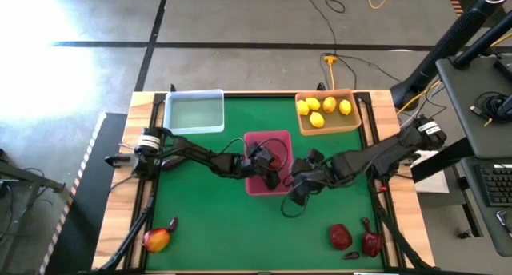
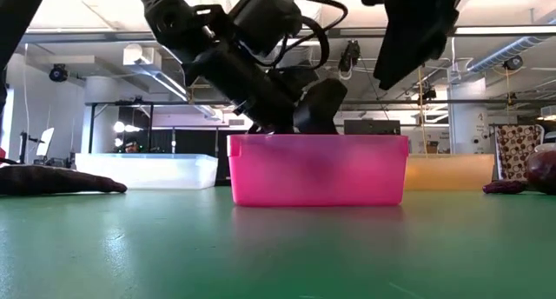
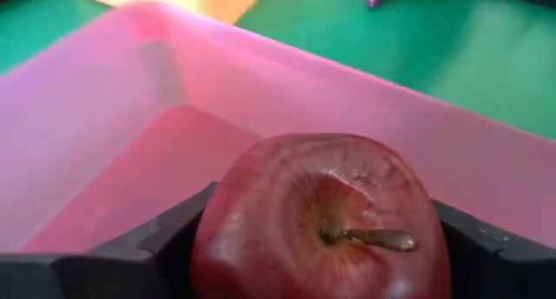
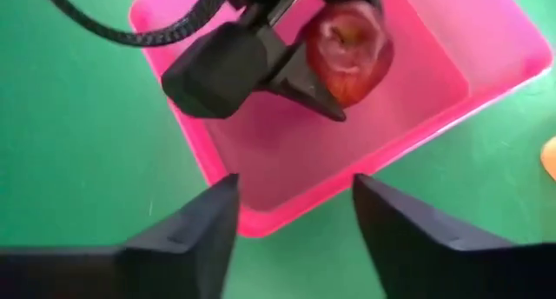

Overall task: Sort produce into baskets
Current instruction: Put the apple into the red bin

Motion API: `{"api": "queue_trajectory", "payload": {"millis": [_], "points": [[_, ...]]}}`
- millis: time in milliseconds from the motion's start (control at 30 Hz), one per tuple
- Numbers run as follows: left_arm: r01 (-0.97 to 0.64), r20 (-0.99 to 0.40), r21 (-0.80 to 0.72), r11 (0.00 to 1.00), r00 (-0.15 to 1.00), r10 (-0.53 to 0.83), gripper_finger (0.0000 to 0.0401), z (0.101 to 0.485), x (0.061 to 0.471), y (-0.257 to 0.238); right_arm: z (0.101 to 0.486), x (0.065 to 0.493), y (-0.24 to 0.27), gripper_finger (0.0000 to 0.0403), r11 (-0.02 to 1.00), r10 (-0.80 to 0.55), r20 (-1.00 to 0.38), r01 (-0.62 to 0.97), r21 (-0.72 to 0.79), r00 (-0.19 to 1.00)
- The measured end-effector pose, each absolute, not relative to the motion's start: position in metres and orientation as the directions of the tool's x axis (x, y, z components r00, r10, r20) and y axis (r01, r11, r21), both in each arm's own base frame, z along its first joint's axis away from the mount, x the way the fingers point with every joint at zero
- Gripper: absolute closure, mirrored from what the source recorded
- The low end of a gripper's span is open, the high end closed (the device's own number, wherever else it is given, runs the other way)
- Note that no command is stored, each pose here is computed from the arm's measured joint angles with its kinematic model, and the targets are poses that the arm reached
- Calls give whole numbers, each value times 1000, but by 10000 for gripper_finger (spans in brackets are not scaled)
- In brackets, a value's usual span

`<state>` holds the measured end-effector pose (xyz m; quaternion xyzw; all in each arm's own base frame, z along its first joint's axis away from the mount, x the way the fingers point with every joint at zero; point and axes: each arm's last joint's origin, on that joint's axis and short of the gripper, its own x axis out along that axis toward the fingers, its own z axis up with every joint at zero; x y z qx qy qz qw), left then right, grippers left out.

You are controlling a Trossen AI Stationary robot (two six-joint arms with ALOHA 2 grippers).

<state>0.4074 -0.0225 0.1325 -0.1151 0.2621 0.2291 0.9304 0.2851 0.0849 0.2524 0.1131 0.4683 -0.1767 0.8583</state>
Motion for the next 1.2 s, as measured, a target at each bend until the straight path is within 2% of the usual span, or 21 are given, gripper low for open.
{"api": "queue_trajectory", "payload": {"millis": [167,300,533,667,833,1200], "points": [[-464,-551,-103,880,763,338,88,132,408,-21,250,287,76,284,934,-88,-882,347,90,464],[-470,-570,-93,878,748,340,75,130,406,-21,261,287,80,324,934,-28,-877,324,147,479],[-509,-538,-96,856,750,386,65,148,403,-18,295,270,105,344,943,51,-839,251,220,541],[-527,-555,-92,845,731,396,58,150,404,-14,298,258,113,344,944,68,-853,243,223,518],[-522,-553,-118,845,741,381,48,161,412,-16,301,241,120,318,952,74,-883,230,200,463],[-517,-646,-49,855,669,367,35,207,428,-17,307,216,143,195,950,103,-883,217,224,458]]}}
